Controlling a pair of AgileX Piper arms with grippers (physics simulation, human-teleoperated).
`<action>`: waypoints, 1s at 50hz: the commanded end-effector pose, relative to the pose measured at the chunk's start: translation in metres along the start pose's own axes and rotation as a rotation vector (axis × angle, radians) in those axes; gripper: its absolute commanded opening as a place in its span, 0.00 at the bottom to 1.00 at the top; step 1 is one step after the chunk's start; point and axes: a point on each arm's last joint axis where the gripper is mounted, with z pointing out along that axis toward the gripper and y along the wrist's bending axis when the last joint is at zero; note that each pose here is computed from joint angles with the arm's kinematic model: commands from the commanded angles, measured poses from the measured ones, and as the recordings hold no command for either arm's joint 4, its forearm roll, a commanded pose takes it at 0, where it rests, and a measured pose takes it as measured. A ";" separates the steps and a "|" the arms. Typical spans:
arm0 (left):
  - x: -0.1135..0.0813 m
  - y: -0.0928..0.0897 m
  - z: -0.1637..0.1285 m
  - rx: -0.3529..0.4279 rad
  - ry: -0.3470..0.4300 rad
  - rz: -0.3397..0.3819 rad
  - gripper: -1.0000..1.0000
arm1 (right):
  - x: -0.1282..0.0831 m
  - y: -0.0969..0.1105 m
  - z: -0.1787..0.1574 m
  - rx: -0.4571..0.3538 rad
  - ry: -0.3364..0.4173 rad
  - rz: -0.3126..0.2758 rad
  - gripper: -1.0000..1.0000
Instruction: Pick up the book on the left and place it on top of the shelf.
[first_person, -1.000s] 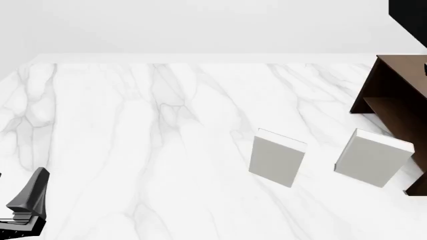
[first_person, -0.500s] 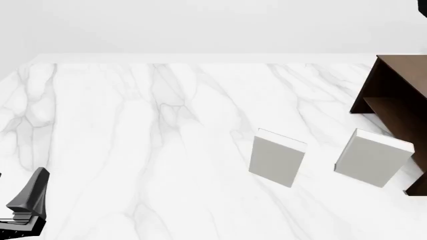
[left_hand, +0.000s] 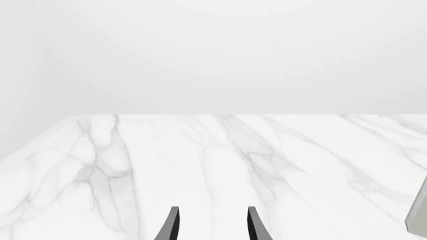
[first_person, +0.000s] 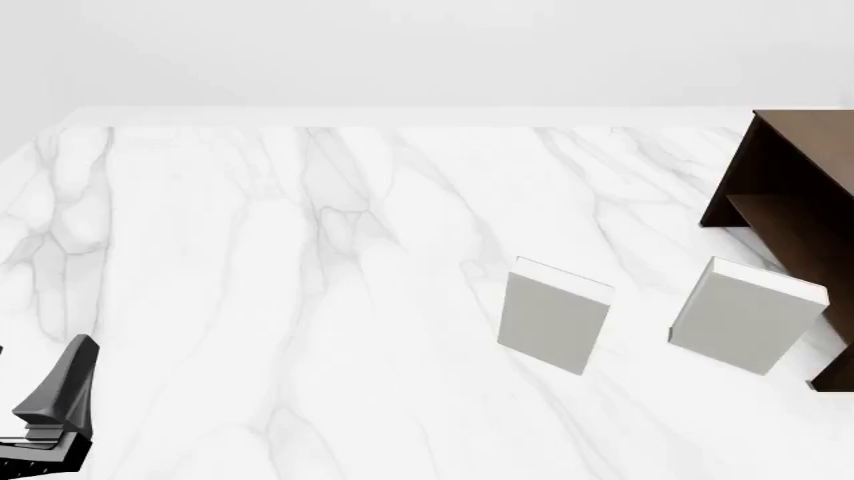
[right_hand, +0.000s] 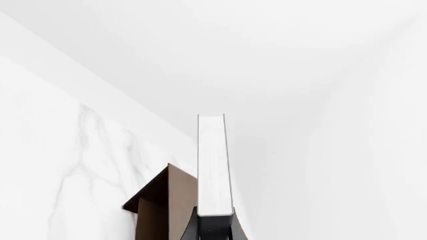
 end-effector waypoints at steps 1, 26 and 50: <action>0.000 0.000 0.000 0.000 0.000 0.000 1.00 | 0.002 -0.006 0.003 0.046 0.011 0.005 0.00; 0.000 0.000 0.000 0.000 0.000 0.000 1.00 | 0.018 -0.017 0.016 0.113 0.100 -0.025 0.00; 0.000 0.000 0.000 0.000 0.000 0.000 1.00 | 0.038 -0.024 0.050 0.144 0.167 -0.019 0.00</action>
